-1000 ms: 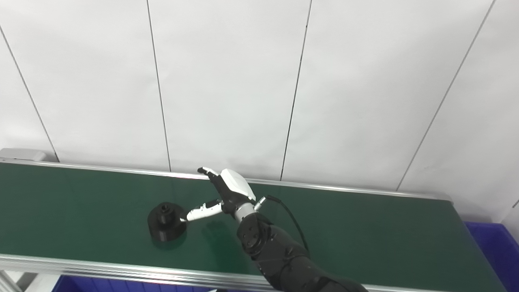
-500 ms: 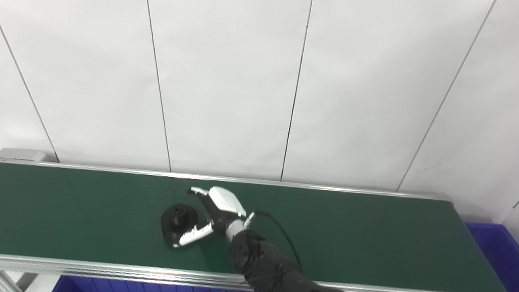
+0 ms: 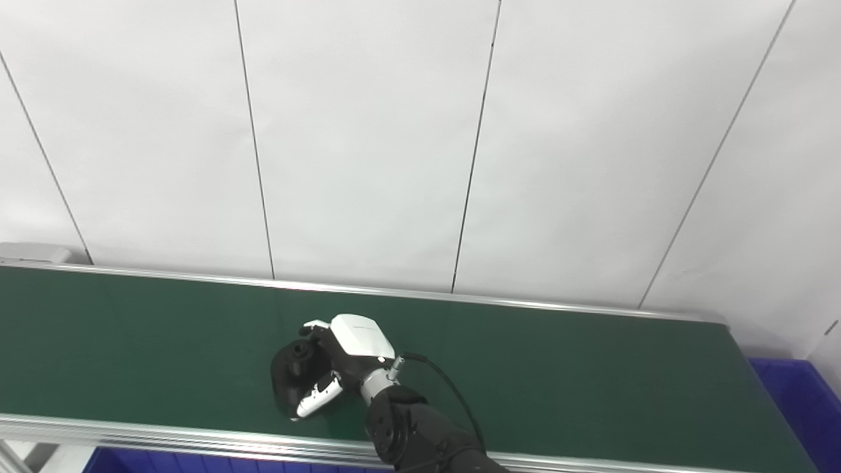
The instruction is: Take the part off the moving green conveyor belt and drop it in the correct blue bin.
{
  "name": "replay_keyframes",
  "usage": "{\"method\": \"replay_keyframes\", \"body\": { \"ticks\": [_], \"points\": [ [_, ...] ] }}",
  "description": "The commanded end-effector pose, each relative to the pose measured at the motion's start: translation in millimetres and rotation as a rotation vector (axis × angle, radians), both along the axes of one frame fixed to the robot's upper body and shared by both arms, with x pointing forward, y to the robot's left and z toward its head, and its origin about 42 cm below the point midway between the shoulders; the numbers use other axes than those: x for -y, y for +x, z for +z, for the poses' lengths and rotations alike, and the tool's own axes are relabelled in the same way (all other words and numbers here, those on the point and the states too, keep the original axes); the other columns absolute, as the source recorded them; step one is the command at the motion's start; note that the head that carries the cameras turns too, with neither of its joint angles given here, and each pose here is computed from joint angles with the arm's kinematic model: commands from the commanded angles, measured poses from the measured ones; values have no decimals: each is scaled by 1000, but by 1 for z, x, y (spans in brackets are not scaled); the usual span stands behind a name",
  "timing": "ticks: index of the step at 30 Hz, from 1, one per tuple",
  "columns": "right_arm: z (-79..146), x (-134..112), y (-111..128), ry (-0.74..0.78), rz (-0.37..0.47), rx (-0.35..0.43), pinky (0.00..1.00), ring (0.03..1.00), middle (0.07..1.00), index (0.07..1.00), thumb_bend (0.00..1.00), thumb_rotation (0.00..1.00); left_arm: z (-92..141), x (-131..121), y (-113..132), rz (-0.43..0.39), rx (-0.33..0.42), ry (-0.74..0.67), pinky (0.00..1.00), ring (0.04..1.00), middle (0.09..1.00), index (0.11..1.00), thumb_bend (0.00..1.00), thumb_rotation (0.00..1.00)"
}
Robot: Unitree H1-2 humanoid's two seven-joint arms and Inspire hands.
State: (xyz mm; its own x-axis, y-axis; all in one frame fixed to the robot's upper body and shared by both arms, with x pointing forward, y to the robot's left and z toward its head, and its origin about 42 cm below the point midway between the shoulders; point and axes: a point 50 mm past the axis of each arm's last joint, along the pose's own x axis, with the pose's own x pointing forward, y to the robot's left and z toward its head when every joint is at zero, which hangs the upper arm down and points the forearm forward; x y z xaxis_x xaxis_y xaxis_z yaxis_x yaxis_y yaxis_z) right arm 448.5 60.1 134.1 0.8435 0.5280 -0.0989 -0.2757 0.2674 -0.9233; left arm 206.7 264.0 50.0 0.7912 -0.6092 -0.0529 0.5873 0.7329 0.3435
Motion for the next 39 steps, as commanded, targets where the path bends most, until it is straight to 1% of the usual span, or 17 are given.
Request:
{"method": "replay_keyframes", "body": {
  "ticks": [1, 4, 5, 6, 7, 8, 11, 13, 14, 15, 17, 25, 27, 30, 34, 36, 39],
  "points": [
    [-4, -23, -16, -57, 44, -34, 498, 598, 645, 665, 944, 40, 10, -3, 3, 2, 53, -17, 831, 901, 922, 904, 607, 560],
    [-7, -23, -18, -70, 40, -22, 490, 593, 644, 670, 939, 28, 10, -4, 3, 1, 52, -11, 830, 900, 921, 903, 607, 561],
    [-8, -23, -19, -76, 40, -13, 479, 576, 631, 659, 888, 11, 10, -5, 2, 0, 52, -8, 831, 901, 921, 904, 610, 566],
    [-9, -23, -20, -86, 39, -1, 475, 570, 626, 654, 871, 5, 10, -6, 2, 0, 52, -5, 831, 901, 921, 904, 611, 568],
    [-10, -23, -21, -92, 39, 8, 447, 544, 617, 650, 829, 1, 10, -6, 2, 0, 51, -3, 830, 899, 919, 901, 612, 565],
    [-11, -23, -21, -95, 39, 12, 438, 537, 614, 649, 816, 0, 10, -7, 1, 0, 51, -3, 830, 898, 918, 901, 612, 564],
    [-16, -23, -26, -113, 27, 29, 404, 510, 601, 638, 790, 0, 9, -10, -1, 2, 47, 6, 823, 893, 914, 897, 608, 555],
    [-18, -24, -28, -121, 26, 44, 391, 494, 580, 622, 801, 0, 9, -11, -2, 1, 44, 8, 818, 890, 911, 894, 608, 551],
    [-19, -24, -29, -123, 26, 52, 373, 479, 526, 618, 662, 0, 9, -11, -2, 0, 42, 8, 815, 889, 912, 894, 610, 550],
    [-19, -25, -30, -119, 27, 59, 362, 471, 501, 622, 597, 0, 9, -12, -2, 1, 41, 8, 813, 888, 912, 892, 610, 549],
    [-19, -25, -30, -114, 27, 65, 357, 468, 492, 625, 575, 0, 8, -12, -2, 2, 39, 8, 813, 888, 912, 891, 610, 549],
    [-20, -25, -32, -111, 31, 65, 347, 450, 487, 636, 566, 0, 8, -12, -3, 2, 35, 4, 810, 883, 906, 885, 621, 551],
    [-22, -24, -32, -110, 28, 61, 356, 462, 488, 641, 566, 0, 7, -11, -4, 0, 32, 4, 806, 880, 900, 883, 623, 554],
    [-24, -22, -33, -102, 19, 50, 335, 440, 486, 626, 566, 0, 7, -11, -4, -5, 31, 7, 803, 878, 898, 880, 621, 556],
    [-26, -21, -33, -107, 16, 46, 312, 414, 485, 630, 566, 0, 6, -11, -3, -8, 28, 9, 806, 878, 898, 879, 621, 561],
    [-27, -20, -33, -104, 12, 36, 290, 386, 483, 628, 567, 0, 5, -11, -2, -10, 25, 12, 806, 876, 898, 880, 623, 564],
    [-28, -19, -34, -98, 11, 43, 268, 357, 480, 621, 567, 0, 5, -12, -2, -14, 24, 16, 811, 879, 902, 883, 624, 574]
  ]
}}
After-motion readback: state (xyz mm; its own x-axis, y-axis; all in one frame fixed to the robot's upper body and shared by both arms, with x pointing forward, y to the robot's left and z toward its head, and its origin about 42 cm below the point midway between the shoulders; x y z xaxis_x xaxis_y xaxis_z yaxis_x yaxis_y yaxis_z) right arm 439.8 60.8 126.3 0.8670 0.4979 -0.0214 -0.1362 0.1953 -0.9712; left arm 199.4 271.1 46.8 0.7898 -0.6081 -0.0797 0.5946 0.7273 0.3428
